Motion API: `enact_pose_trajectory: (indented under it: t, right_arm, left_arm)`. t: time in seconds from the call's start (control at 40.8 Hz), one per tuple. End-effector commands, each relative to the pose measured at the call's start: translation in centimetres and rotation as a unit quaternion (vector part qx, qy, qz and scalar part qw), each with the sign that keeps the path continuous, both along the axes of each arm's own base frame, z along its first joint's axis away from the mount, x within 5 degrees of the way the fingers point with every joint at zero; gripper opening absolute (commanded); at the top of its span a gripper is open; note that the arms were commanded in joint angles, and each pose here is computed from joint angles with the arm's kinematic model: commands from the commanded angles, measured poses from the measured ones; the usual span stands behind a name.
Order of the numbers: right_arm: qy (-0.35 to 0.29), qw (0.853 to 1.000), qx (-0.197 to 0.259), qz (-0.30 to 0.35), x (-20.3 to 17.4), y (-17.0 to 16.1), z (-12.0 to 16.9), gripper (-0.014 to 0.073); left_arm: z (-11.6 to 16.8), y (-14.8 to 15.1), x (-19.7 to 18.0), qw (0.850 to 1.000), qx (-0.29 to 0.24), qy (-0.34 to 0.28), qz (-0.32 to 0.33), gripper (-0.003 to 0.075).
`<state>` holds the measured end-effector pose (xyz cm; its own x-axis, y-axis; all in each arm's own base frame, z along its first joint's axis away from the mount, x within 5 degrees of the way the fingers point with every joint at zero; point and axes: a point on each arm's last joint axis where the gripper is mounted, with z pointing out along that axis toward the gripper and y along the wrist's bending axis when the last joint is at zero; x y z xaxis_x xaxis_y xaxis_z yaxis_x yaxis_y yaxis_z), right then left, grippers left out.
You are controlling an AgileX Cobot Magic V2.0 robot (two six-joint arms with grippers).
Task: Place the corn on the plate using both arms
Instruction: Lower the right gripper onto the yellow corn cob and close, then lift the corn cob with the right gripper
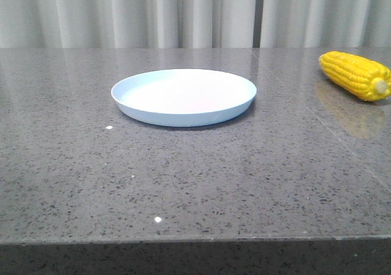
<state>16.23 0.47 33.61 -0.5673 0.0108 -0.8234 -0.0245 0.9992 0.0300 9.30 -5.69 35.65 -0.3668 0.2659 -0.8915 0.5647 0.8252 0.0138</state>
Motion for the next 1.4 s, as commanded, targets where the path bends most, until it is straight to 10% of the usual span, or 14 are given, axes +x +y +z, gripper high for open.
enact_pose_trajectory:
  t: [0.0, 1.004, 1.371]
  right_arm:
    - [-0.020, 1.000, -0.004, 0.001, 1.8, 0.0, 2.1, 0.0648]
    - [0.170, 0.985, 0.038, 0.005, 23.5, 0.9, -3.7, 0.0642]
    - [0.202, 0.979, 0.038, 0.008, 23.9, 1.0, -4.2, 0.0262]
  left_arm:
    - [1.3, -0.1, 0.1, 0.999, -0.027, -0.036, 0.002, 0.0440]
    - [1.3, -0.1, 0.1, 0.999, -0.027, -0.036, 0.002, 0.0440]
    - [1.3, -0.1, 0.1, 0.999, -0.027, -0.036, 0.002, 0.0440]
